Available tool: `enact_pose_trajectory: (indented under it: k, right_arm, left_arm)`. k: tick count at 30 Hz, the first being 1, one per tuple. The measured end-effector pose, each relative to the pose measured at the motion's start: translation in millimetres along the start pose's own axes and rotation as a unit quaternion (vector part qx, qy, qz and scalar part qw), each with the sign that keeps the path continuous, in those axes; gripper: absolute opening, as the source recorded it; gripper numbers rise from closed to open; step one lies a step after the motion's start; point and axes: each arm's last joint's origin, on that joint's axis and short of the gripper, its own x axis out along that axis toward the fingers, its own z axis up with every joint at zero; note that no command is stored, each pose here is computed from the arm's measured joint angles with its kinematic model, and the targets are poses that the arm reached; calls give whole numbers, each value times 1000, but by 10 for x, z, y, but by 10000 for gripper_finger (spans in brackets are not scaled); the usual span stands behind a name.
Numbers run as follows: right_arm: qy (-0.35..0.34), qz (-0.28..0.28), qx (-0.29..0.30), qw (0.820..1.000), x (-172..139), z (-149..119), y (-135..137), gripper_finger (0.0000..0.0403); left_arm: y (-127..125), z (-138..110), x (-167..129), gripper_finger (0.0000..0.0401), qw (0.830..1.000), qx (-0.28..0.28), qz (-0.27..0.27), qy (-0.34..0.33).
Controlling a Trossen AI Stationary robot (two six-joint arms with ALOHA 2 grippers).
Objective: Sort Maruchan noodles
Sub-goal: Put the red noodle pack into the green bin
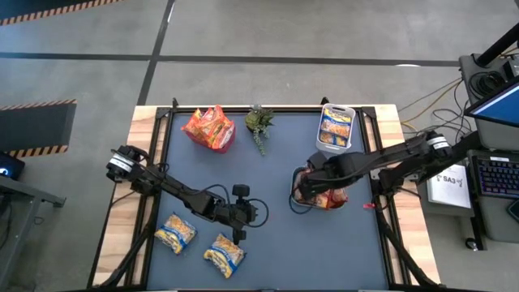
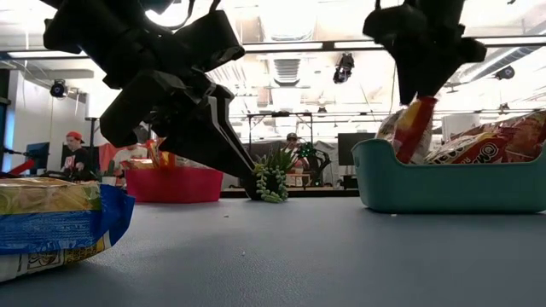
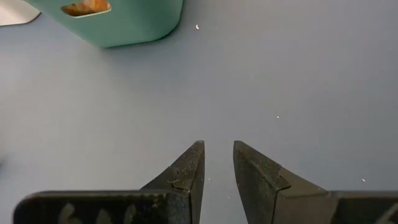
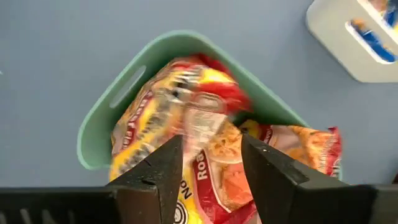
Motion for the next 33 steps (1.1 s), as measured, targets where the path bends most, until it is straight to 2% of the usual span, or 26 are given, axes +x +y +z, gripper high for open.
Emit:
enact_pose_trajectory:
  k: [5, 13, 17, 27, 33]
  right_arm:
    - [-26, 18, 15, 999, -119, -3, -54, 139]
    - [-63, 8, -14, 998, 11, -88, 109, 47]
    - [-79, -1, -34, 996, 154, -86, 233, 15]
    - [-61, -44, -81, 994, 551, -145, 437, 9]
    - [-59, -45, -102, 992, 509, -120, 472, 9]
  left_arm:
    - [0, -1, 0, 68, 1000, 0, 0, 0]
    - [0, -1, 1, 68, 1000, 4, 0, -1]
    - [0, -2, 1, 68, 1000, 4, 0, -2]
    - [-1, 0, 1, 68, 1000, 4, 0, -3]
    - [0, 0, 1, 68, 1000, 4, 0, -3]
